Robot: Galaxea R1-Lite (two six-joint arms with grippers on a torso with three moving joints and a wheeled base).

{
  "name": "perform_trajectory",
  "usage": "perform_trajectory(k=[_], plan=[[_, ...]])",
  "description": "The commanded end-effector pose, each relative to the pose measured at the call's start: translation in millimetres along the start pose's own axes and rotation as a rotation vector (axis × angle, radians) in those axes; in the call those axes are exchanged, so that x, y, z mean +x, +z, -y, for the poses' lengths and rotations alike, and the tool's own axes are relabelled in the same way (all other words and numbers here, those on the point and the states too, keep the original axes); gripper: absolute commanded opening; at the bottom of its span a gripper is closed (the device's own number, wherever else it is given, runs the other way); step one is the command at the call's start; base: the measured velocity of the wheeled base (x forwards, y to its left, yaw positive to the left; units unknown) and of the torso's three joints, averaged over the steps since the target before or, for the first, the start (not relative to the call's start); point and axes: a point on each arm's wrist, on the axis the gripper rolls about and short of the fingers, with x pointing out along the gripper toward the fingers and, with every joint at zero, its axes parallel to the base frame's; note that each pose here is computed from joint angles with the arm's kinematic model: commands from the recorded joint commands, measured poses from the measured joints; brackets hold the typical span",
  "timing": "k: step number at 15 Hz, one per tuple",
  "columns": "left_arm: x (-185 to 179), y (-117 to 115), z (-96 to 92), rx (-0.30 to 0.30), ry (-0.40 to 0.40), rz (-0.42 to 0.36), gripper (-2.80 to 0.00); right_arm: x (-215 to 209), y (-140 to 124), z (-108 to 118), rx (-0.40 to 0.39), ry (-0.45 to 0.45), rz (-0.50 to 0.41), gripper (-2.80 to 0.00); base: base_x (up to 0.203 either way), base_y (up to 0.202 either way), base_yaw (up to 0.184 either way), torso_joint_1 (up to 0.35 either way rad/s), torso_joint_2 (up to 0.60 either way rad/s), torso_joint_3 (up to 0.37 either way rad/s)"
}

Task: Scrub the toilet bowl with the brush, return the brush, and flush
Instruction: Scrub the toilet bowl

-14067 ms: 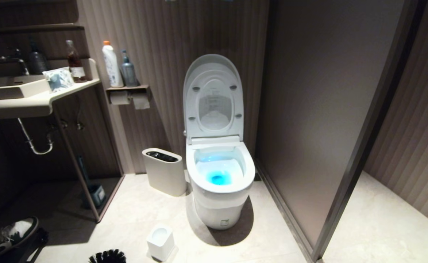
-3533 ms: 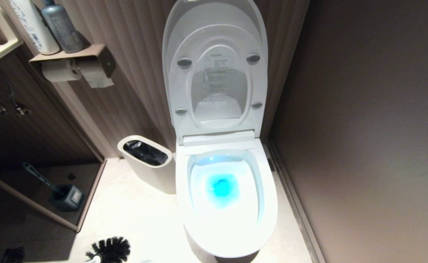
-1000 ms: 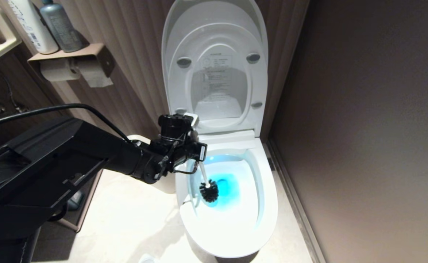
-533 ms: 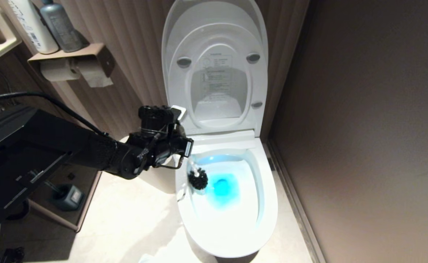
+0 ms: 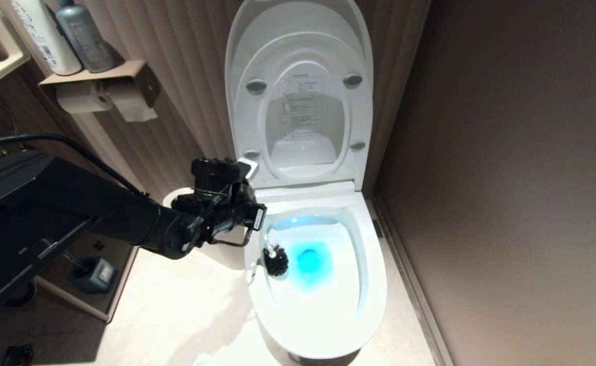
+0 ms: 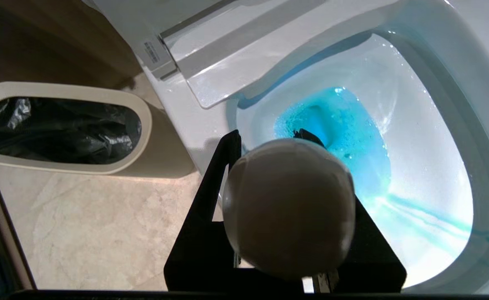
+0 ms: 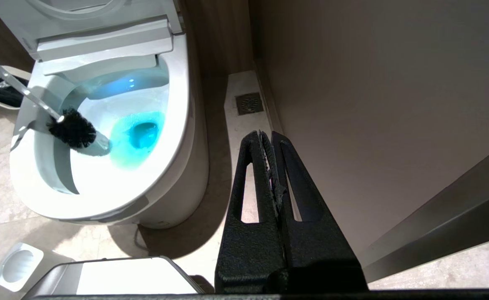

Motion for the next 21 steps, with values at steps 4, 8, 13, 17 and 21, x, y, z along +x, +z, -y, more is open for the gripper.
perform_trajectory(k=[4,8,13,17,21], plan=[[-0.9,-11.9,43.1,0.007,-0.103,-0.038,-2.80,0.0,0.1,0.0,0.001,0.000,0.001,-2.80,0.000,0.000,0.000,0.000,0.00,0.000],[-0.7,-20.7,81.3,-0.032,-0.185,-0.083,-2.80,0.0,0.1,0.0,0.001,0.000,0.001,-2.80,0.000,0.000,0.000,0.000,0.00,0.000],[18.3,-41.6,120.6,-0.070,-0.248,-0.128,-2.80,0.0,0.1,0.0,0.001,0.000,0.001,-2.80,0.000,0.000,0.000,0.000,0.00,0.000],[37.6,-26.6,144.4,-0.188,-0.225,-0.002,-2.80,0.0,0.1,0.0,0.001,0.000,0.001,-2.80,0.000,0.000,0.000,0.000,0.00,0.000],[67.9,-15.6,150.1,-0.231,-0.134,0.129,-2.80,0.0,0.1,0.0,0.001,0.000,0.001,-2.80,0.000,0.000,0.000,0.000,0.00,0.000]])
